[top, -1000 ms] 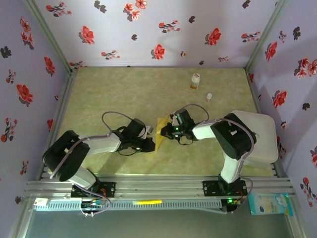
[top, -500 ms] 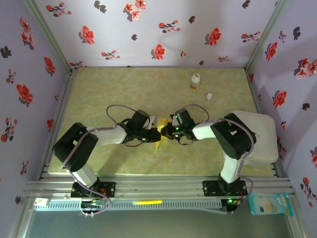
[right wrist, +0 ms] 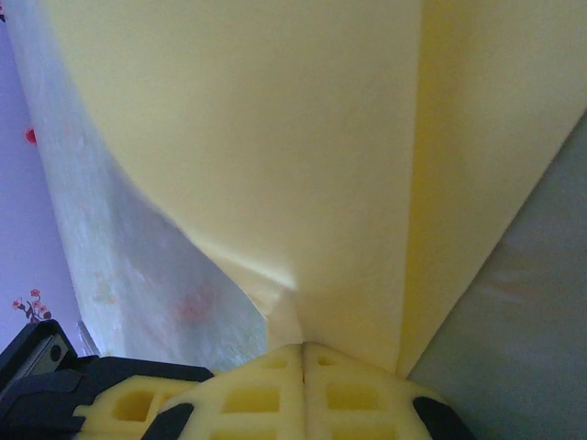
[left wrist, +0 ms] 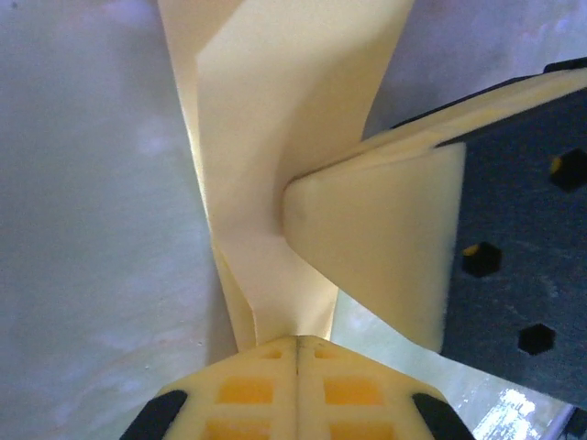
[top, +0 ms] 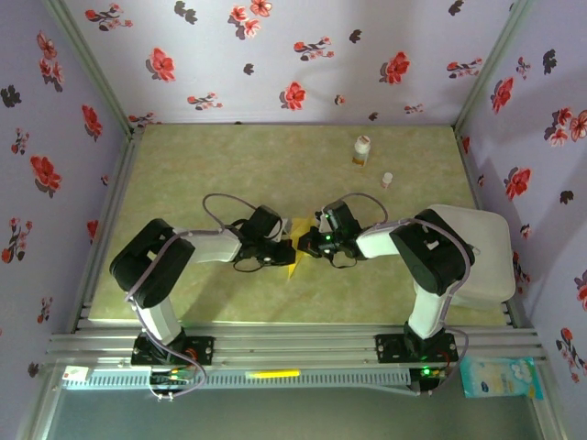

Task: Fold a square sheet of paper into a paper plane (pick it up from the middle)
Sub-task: Fold the wing for the fifth time at the center of the table.

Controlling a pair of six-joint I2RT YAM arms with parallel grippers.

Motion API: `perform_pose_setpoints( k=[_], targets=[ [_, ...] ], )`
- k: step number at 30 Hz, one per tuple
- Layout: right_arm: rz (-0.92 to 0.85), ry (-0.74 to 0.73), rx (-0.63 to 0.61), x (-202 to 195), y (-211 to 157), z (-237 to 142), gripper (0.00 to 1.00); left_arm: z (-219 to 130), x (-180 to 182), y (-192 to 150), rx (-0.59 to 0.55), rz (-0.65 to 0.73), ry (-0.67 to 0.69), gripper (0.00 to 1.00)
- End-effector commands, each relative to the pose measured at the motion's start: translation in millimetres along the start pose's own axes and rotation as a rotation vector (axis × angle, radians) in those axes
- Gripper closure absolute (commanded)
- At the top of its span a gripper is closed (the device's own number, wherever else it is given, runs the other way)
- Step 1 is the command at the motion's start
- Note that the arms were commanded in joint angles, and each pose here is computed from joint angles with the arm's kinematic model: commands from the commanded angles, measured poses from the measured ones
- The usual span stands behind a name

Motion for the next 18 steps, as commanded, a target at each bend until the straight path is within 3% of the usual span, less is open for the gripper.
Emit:
perform_pose_setpoints(
  k=[1, 11, 18],
  targets=[
    [0.011, -0.059, -0.033, -13.0, 9.9, 0.7, 0.96, 6.6, 31.5, -11.6, 0.031, -0.009, 0.109, 1.0],
    [-0.035, -0.036, -0.168, 8.7, 52.6, -47.5, 0.93, 12.9, 62.2, -38.7, 0.075, -0.048, 0.151, 1.0],
    [-0.054, 0.012, -0.147, 19.1, 45.3, -45.5, 0.94, 14.1, 62.5, -40.0, 0.085, -0.035, 0.145, 1.0]
  ],
)
Point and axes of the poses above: each hand's point on the last joint's axis, 136 mm out from that joint toward the fingers, its own z axis out along the fingers, its own x axis along the line the jaws close on, y = z × x, the point moved 1 cm from there along -z, back along the fingers, and after that the axes turned 9 degrees about -z, right-handed, at the moved point
